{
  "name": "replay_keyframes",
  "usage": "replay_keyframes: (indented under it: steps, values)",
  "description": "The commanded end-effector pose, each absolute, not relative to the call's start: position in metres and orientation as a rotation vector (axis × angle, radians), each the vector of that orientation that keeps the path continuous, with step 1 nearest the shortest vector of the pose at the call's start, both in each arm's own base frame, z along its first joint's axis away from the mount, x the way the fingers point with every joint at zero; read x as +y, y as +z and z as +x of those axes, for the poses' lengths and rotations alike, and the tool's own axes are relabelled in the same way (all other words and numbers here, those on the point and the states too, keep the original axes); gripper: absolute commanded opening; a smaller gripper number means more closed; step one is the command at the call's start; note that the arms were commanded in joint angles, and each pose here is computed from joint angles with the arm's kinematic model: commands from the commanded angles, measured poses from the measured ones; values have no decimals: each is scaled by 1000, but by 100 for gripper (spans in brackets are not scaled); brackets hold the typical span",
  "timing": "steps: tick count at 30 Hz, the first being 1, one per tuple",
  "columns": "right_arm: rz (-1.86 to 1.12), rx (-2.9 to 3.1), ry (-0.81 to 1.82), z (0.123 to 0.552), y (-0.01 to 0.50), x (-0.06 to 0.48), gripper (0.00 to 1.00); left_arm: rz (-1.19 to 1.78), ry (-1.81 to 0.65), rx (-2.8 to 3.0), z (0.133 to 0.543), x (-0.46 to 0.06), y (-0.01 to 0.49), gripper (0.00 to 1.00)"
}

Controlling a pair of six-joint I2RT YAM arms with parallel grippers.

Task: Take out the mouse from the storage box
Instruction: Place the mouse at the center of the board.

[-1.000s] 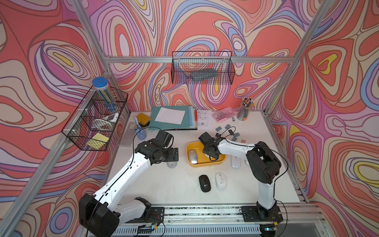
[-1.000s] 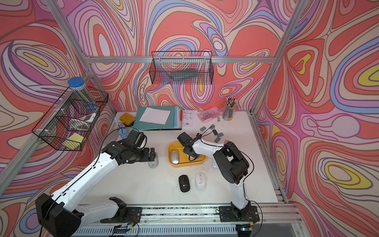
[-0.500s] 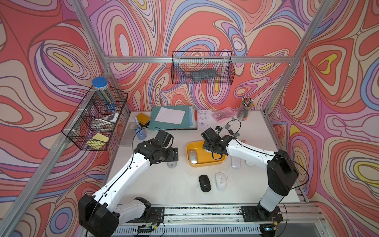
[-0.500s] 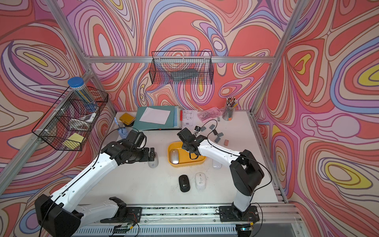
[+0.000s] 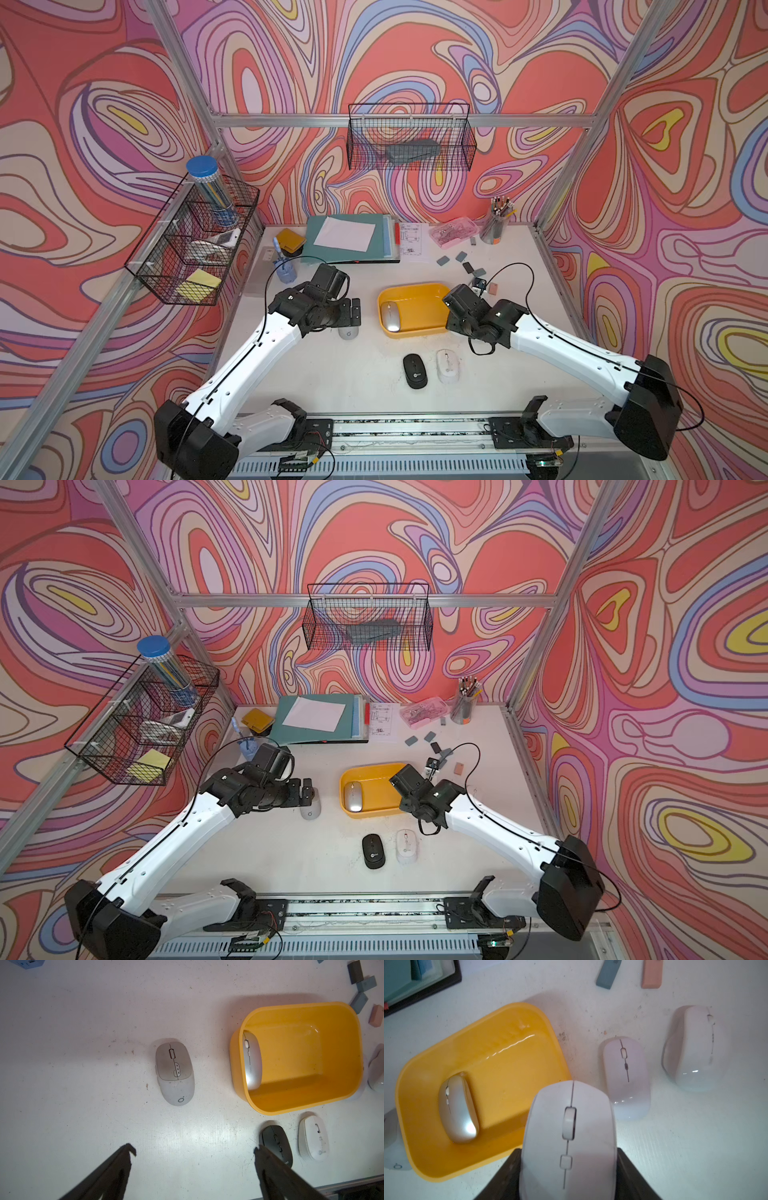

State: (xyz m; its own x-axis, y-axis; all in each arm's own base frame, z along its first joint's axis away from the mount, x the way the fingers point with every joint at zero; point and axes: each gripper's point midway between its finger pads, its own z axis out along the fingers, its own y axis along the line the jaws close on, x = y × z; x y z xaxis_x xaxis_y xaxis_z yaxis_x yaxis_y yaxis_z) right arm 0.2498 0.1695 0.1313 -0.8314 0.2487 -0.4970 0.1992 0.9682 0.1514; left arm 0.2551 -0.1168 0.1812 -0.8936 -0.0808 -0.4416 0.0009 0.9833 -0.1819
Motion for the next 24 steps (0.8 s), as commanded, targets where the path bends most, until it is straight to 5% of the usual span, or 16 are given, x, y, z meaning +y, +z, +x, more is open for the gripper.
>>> replay_keyframes:
  steps: [1, 11, 20, 24]
  values:
    - [137, 2623, 215, 232, 129, 217, 38, -69, -257, 2640, 256, -115, 187, 96]
    - [-342, 2723, 248, 180, 80, 372, 38, -141, -165, 2585, 257, -97, 195, 97]
    - [-396, 2810, 223, 168, 30, 397, 40, -195, -95, 2548, 258, -84, 201, 97]
    - [-414, 2843, 198, 164, 20, 397, 49, -187, -106, 2549, 259, -85, 202, 97]
